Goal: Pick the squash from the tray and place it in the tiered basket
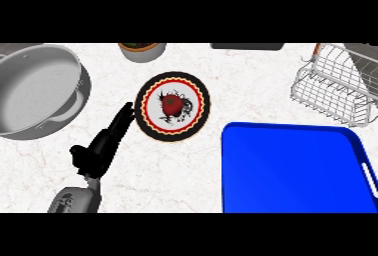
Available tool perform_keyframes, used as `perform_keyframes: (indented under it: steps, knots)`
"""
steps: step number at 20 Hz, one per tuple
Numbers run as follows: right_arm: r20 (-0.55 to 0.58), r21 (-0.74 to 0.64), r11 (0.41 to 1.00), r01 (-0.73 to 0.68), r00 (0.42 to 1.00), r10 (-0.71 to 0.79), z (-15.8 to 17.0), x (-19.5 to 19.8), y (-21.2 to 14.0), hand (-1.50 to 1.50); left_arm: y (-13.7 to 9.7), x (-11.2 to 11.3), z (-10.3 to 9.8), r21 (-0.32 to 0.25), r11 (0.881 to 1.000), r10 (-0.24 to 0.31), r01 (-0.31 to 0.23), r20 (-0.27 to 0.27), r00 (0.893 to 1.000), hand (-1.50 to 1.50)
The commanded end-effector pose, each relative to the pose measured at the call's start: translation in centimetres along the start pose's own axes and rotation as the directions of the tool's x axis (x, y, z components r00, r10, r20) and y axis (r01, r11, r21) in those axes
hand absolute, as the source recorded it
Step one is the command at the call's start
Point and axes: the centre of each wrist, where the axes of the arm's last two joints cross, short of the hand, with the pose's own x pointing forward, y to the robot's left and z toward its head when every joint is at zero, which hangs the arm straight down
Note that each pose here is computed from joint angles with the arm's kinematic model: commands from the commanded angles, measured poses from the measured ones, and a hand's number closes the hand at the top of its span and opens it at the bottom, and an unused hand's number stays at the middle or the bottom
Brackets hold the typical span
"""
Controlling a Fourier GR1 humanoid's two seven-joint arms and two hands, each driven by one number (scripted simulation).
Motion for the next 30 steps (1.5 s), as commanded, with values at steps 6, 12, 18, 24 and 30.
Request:
perform_keyframes:
  steps: [6,12,18,24,30]
  knots:
    - [-0.263,0.132,0.95,0.283,0.934,-0.242,-0.9,0.5,1.8,1.5,0.1,-0.3,-0.2,0.015,1.0,0.0,-0.001,0.006,1.0,0.0]
    - [-0.29,0.102,0.892,0.441,0.871,-0.398,-0.9,0.2,1.0,-1.5,-0.2,0.1,0.3,0.005,1.0,-0.007,0.007,-0.004,1.0,0.0]
    - [-0.171,-0.225,0.894,0.389,0.887,-0.429,-0.1,-1.5,-2.3,-1.5,0.3,0.5,-0.4,0.016,1.0,0.0,0.0,-0.005,1.0,0.0]
    - [-0.101,-0.538,0.783,0.312,0.899,-0.427,2.4,-4.7,-9.5,-1.5,0.5,-0.2,-0.1,0.037,0.999,0.004,-0.003,-0.016,1.0,0.0]
    - [0.04,-0.644,0.638,0.421,0.852,-0.521,6.8,-11.2,-15.6,-1.5,0.9,0.6,0.6,0.038,0.999,0.012,-0.012,-0.014,1.0,0.0]
